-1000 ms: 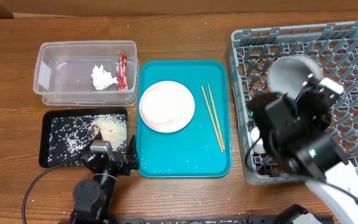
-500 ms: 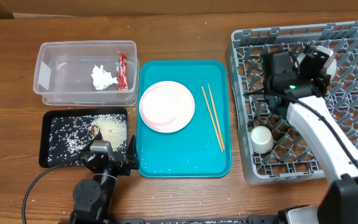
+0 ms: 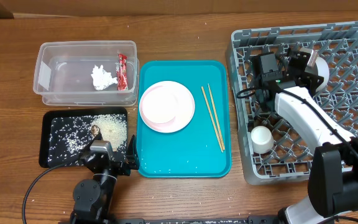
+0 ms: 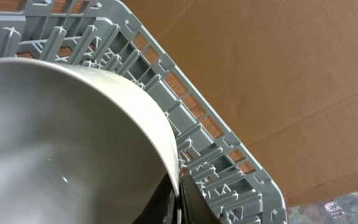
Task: Sort waste into correct bins and load items into the dishwasher
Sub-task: 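Carry the white bowl into the rack and release it, then move the right gripper back over the pink plate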
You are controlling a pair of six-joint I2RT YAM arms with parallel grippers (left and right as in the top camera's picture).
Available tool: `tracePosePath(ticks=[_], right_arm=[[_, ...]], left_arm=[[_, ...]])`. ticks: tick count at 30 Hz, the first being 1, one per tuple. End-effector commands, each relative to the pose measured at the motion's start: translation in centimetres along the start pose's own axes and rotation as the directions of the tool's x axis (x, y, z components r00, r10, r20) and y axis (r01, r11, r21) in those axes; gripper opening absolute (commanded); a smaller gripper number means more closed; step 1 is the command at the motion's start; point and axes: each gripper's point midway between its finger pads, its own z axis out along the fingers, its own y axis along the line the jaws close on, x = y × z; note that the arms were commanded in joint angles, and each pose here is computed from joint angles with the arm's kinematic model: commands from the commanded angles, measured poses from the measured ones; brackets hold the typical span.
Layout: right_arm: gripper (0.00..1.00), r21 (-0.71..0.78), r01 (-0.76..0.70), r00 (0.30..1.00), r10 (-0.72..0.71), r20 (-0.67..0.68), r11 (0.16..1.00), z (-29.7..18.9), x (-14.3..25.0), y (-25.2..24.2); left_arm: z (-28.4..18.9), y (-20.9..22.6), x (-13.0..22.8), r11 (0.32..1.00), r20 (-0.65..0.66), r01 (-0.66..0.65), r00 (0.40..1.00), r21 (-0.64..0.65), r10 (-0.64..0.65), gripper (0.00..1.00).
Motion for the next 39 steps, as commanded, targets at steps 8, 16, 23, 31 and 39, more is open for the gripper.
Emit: tracePosePath(ticks=[8,16,23,31,39], right_arm=[[0.04,-0.018,0.067,0.998,-0.067,-0.004,0.998,0.0,0.0,0.9],[0.11,-0.241,0.184,0.980,-0.196,-0.027,0.953,-3.4,2.3,4.9],[0.49,-0.298,0.057,0.994,-0.084,-0.076,0.953,-4.5,2.0,3.3],[0.57,-0.737,-0.125,0.985,-0.006,-0.173,0.665,-13.8,-1.0,2.5],[0.56,-0.990,-0.130,0.955,-0.261,-0.140,0.056,-28.8,2.5,6.8]], left_arm=[[0.0,0.0,-0.1,1.000,0.010,0.011,1.000,0.004,-0.011,1.00],[0.0,0.0,-0.1,1.000,0.010,0.011,1.000,0.004,-0.011,1.00],[0.0,0.0,-0.1,1.000,0.010,0.011,1.000,0.004,-0.011,1.00],[0.0,0.0,-0.1,1.000,0.010,0.011,1.000,0.004,-0.011,1.00],[0.0,0.0,-0.1,1.000,0.010,0.011,1.000,0.004,-0.011,1.00]])
